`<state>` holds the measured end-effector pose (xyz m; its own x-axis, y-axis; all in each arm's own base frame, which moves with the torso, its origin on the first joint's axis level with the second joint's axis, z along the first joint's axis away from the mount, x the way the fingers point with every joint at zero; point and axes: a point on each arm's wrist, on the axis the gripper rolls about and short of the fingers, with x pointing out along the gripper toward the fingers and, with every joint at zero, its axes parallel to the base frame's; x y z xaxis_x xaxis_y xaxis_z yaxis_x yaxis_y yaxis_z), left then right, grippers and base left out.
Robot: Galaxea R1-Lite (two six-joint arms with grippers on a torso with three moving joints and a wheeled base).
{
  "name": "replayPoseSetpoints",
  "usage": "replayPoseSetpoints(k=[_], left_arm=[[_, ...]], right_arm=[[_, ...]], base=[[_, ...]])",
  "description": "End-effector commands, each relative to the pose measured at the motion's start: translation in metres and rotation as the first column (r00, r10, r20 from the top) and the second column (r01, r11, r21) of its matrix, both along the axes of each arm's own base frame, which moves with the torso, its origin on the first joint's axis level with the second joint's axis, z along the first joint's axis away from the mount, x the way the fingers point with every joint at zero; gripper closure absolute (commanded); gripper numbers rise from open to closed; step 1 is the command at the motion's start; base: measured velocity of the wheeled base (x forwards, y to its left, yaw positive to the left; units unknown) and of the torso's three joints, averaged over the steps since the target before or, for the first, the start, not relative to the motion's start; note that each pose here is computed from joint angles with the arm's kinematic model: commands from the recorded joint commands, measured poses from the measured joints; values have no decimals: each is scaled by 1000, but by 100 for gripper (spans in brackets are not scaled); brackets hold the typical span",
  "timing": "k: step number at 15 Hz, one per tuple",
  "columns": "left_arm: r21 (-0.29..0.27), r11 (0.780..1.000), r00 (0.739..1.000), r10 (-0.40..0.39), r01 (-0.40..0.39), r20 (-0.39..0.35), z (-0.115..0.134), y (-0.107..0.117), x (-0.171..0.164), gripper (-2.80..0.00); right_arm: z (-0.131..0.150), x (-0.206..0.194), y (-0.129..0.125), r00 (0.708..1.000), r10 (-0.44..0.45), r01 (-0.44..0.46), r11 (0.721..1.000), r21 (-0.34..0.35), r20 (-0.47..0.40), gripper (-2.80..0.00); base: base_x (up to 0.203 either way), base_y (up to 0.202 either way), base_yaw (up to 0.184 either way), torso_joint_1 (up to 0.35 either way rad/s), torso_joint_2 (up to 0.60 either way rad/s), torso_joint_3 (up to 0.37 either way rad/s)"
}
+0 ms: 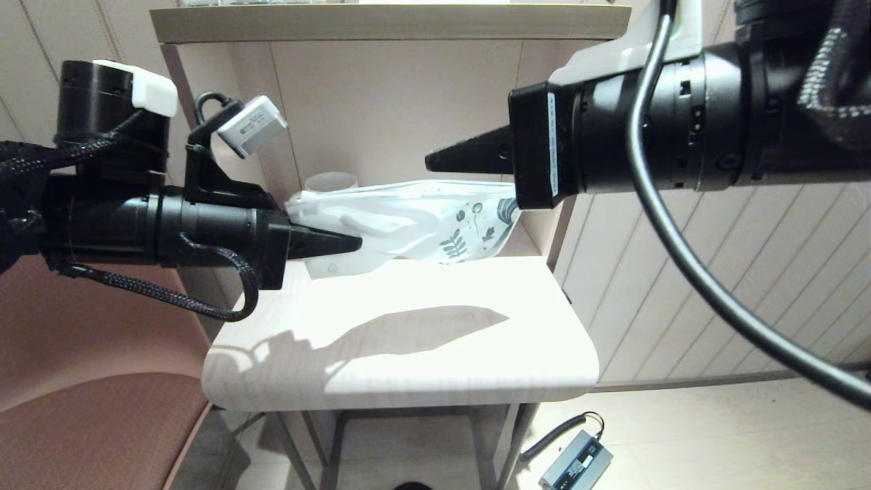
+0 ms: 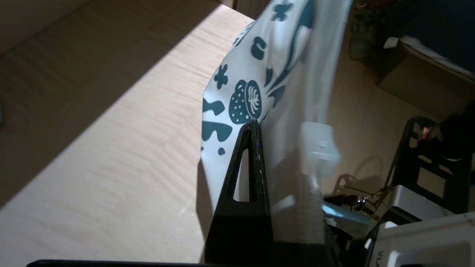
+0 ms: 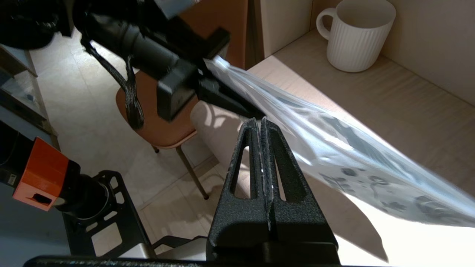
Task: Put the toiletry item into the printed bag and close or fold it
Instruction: Close the strorage bag and place it on the desk
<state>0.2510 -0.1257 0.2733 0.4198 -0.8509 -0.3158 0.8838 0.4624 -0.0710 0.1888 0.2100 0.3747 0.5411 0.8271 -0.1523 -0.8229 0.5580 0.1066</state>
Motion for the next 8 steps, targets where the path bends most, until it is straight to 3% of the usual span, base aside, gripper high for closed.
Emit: replayPoseSetpoints(k=[1,6,7,8], left_arm=[[14,999,999,-41,42,-33,-10,-13,2,0],[22,997,997,-67,69,-44,-14,-19,-1,0],[22,997,996,-72,73,-44,-14,-20,-1,0],[23,997,996,-74,75,-46,-15,-21,-2,0]], right_arm=[[5,-3,5,1000,20,-20,1000,-11,-11,0],[5,-4,5,1000,21,-21,1000,-19,-15,0],[1,-3,6,1000,21,-22,999,-35,-20,-280],[-3,-4,10,999,37,-38,998,-56,-10,-280]], base=[[0,0,0,0,0,0],[0,0,0,0,0,0],[0,0,0,0,0,0],[0,0,0,0,0,0]])
